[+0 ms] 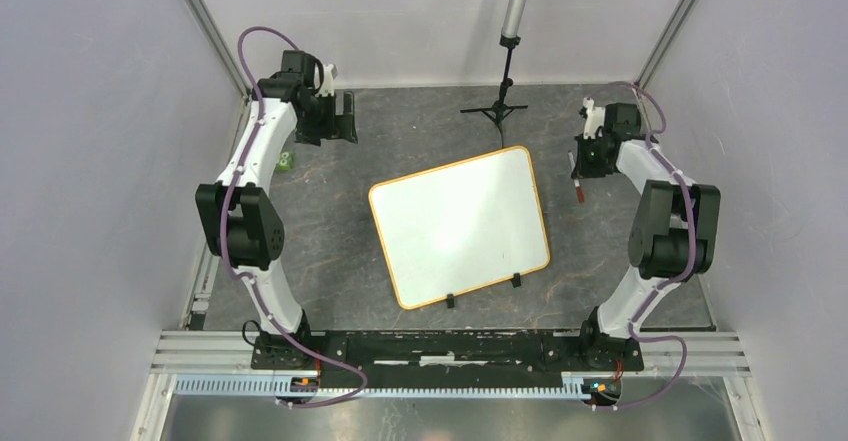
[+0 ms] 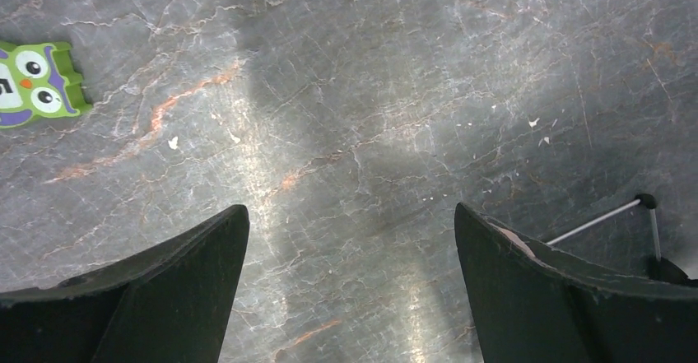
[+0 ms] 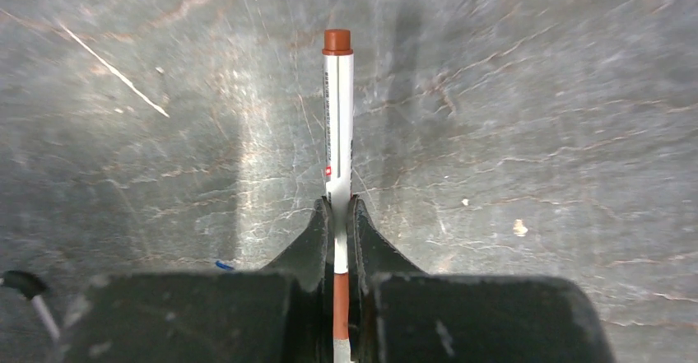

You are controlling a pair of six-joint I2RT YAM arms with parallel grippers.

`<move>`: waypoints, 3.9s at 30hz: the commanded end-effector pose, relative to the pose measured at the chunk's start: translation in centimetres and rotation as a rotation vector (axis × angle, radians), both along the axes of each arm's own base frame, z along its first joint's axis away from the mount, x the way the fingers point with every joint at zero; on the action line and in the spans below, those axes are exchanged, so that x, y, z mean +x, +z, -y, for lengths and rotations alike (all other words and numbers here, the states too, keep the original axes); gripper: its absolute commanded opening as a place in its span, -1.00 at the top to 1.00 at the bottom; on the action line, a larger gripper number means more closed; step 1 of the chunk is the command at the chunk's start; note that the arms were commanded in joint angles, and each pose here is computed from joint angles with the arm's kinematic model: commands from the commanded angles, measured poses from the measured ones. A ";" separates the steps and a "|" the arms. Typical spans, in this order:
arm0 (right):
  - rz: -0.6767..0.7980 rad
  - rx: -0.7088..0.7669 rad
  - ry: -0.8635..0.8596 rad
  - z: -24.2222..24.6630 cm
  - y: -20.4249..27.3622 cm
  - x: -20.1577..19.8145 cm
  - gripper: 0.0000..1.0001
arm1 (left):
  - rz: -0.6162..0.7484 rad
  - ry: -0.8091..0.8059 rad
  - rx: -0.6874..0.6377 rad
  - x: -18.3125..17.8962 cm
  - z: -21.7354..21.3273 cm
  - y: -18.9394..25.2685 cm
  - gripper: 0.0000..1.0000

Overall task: Write a sentence on the whiteboard
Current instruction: Pick up the whiteboard marker at the center of the board, then open the whiteboard marker.

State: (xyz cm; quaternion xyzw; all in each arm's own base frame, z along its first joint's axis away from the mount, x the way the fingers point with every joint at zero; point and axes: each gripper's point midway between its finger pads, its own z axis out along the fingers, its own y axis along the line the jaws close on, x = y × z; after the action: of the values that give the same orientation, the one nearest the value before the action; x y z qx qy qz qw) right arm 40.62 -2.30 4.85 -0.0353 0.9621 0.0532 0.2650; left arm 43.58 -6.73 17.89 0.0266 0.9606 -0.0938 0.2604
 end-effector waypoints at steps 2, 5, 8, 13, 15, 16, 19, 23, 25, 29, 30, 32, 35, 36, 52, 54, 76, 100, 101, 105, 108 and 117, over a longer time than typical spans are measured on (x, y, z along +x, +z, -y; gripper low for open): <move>0.242 0.065 0.003 -0.3 9.7 3.0 1.00 | 0.119 -0.107 -0.077 0.1 1.1 3.0 -1.00; 0.335 0.097 0.027 -1.1 13.7 3.2 1.00 | 0.145 -0.141 -0.139 -0.3 1.7 4.3 -1.00; 0.423 0.167 0.065 -2.7 17.4 3.0 1.00 | 0.206 -0.211 -0.193 -1.2 2.3 6.7 -1.00; 0.602 0.351 0.167 -6.5 24.1 1.8 1.00 | 0.322 -0.358 -0.290 -3.8 4.4 11.5 -1.00; 0.686 0.440 0.222 -8.8 26.7 1.0 1.00 | 0.374 -0.417 -0.349 -5.0 5.5 13.7 -1.00; 0.724 0.481 0.238 -9.9 28.0 0.7 1.00 | 0.406 -0.437 -0.378 -5.3 6.1 14.7 -1.00; 0.798 0.583 0.282 -13.6 31.0 -0.5 1.00 | 0.508 -0.469 -0.473 -6.1 7.7 18.2 -1.00; 0.820 0.706 0.334 -19.4 33.3 -2.3 1.00 | 0.602 -0.519 -0.519 -7.9 11.4 21.1 -1.00; 0.819 0.745 0.320 -21.1 34.0 -2.5 1.00 | 0.619 -0.547 -0.506 -8.7 13.7 21.0 -0.99; 0.798 0.789 0.314 -24.6 35.0 -2.6 1.00 | 0.612 -0.540 -0.488 -9.0 17.3 19.8 -0.92; 0.798 0.793 0.302 -25.2 35.3 -2.6 1.00 | 0.609 -0.514 -0.492 -8.7 17.9 19.5 -0.90; 0.784 0.810 0.264 -26.2 35.5 -2.6 1.00 | 0.601 -0.475 -0.519 -8.3 18.8 19.0 -0.87; 0.735 0.833 0.219 -27.4 35.4 -2.2 1.00 | 0.603 -0.456 -0.559 -8.2 20.6 18.6 -0.84; 0.719 0.831 0.210 -27.8 35.2 -2.1 1.00 | 0.612 -0.451 -0.555 -8.1 21.1 18.6 -0.82; 0.635 0.791 0.089 -29.7 33.8 -1.8 1.00 | 0.584 -0.430 -0.577 -6.7 26.4 16.9 -0.22; 0.643 0.782 0.078 -29.5 33.9 -1.6 1.00 | 0.576 -0.418 -0.556 -6.4 26.2 16.3 -0.03; 0.776 0.686 0.708 -26.9 34.0 -7.7 -0.67 | 0.630 -0.859 -0.138 -11.6 18.2 14.3 0.95; 0.427 0.910 0.897 -32.3 30.4 -14.2 -0.33 | 0.725 -1.432 0.315 -16.3 17.6 12.7 0.95; 0.416 0.909 0.901 -32.7 30.2 -14.3 -0.30 | 0.727 -1.440 0.328 -16.4 17.7 12.7 0.95; 0.390 0.882 0.908 -33.4 28.8 -14.8 -0.06 | 0.727 -1.460 0.363 -16.4 18.1 12.5 0.95; 0.379 0.868 0.908 -33.6 28.1 -14.9 0.10 | 0.708 -1.499 0.390 -16.8 18.4 11.8 0.95; 0.372 0.844 0.915 -33.8 27.4 -15.3 0.31 | 0.705 -1.533 0.449 -16.8 18.9 11.5 0.95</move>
State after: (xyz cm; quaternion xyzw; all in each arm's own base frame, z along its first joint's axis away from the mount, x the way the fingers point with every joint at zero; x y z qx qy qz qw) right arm 25.28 31.39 32.25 -0.3351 0.6890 0.5365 0.3537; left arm 26.62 -25.46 29.19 0.7256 0.5584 -0.0564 0.3981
